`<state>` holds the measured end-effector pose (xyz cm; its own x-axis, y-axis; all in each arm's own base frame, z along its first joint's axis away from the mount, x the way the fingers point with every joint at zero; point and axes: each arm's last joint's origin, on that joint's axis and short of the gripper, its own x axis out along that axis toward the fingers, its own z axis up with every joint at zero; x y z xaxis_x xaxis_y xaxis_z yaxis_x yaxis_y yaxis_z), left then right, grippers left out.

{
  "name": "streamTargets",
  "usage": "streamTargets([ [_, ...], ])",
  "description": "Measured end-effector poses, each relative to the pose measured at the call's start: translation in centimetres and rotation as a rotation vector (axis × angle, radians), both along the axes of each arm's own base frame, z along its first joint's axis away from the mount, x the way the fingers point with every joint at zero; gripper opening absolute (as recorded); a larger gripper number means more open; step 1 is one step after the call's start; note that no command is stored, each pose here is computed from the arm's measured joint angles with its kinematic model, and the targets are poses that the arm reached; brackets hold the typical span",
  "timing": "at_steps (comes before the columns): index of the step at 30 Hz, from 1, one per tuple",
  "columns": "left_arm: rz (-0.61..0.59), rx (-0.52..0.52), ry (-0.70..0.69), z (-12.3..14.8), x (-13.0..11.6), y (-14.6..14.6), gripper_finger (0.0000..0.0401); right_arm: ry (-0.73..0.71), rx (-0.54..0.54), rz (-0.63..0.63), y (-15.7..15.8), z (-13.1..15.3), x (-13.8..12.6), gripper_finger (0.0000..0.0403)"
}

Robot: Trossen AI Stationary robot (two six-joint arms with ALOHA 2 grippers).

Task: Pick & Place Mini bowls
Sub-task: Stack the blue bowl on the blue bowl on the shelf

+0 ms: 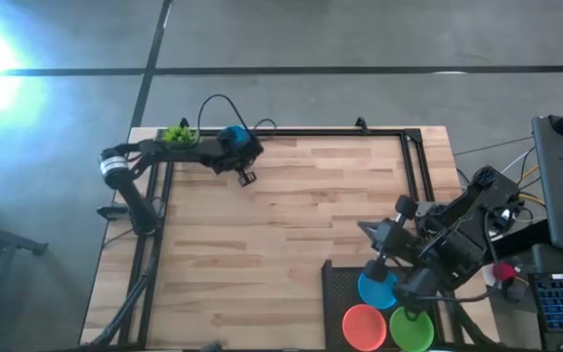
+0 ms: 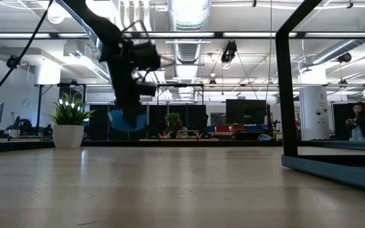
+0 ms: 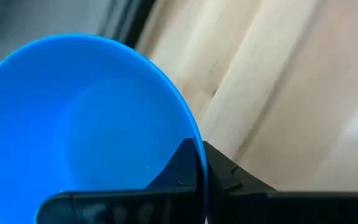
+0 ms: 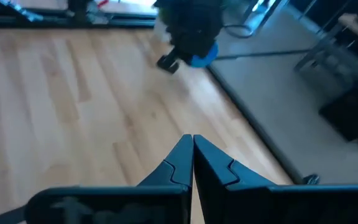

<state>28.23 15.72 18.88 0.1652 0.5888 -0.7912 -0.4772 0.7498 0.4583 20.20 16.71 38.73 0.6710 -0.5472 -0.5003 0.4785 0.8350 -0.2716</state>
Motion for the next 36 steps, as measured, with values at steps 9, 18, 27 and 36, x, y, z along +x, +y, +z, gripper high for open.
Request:
streamTargets([
  [9,-0.239,0.381,0.108,4.2,3.5,-7.9,0.0001,-0.016,-0.115,-0.003,0.0,-1.2,0.2,0.0008],
  [18,-0.495,0.559,0.054,6.0,5.8,-14.1,0.0,-0.001,-0.152,-0.029,-0.3,-3.3,0.8,0.001],
  [27,-0.658,0.65,-0.021,7.2,6.8,-17.3,0.0,-0.028,-0.17,-0.112,-1.9,-4.2,2.7,0.0077],
  [36,-0.815,0.717,0.037,7.5,7.0,-19.0,0.0,-0.059,-0.256,-0.168,-3.6,-5.3,5.2,0.0135],
])
